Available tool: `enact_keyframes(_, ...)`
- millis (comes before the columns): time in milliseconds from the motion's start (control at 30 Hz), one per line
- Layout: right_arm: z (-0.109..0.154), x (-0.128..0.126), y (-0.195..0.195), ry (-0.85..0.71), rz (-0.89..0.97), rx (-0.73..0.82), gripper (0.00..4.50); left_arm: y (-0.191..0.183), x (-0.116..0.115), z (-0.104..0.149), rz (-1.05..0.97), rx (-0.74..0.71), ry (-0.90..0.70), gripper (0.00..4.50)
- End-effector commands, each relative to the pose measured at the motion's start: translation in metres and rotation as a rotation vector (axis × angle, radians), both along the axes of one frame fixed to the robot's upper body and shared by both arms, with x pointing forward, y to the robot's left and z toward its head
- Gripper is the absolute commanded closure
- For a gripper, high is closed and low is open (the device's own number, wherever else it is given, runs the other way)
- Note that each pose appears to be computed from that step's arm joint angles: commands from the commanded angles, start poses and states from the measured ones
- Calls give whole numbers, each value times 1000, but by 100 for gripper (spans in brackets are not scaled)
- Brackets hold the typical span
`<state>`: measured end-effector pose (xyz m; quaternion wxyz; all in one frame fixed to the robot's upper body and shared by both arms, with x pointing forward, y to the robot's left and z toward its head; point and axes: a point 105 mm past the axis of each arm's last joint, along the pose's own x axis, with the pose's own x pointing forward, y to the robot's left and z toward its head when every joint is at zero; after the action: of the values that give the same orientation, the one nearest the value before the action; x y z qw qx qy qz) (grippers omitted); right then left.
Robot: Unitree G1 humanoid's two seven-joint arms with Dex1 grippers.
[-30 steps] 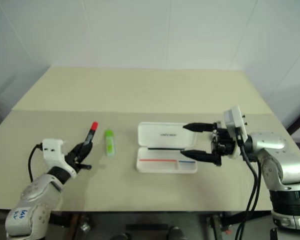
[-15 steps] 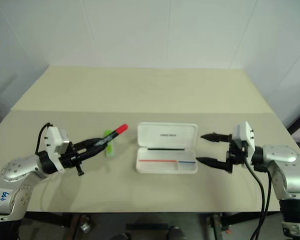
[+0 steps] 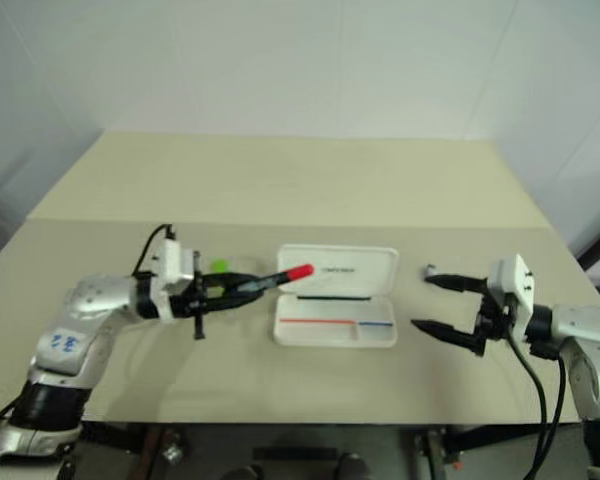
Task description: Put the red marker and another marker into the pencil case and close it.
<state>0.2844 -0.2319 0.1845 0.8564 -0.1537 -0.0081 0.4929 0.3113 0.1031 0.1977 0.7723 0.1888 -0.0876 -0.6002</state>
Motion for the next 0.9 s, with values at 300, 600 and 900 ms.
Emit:
enact_keyframes(300, 17, -16, 8, -69, -25, 22, 0, -49, 11, -20, -106, 48, 4, 384)
enact_keyframes(600, 24, -31, 14, -99, -57, 29, 0, -69, 24, -29, -95, 92, 2, 384)
enact_keyframes(900, 29, -41, 19, -123, -90, 38, 0, -89, 28, -36, -144, 117, 16, 384)
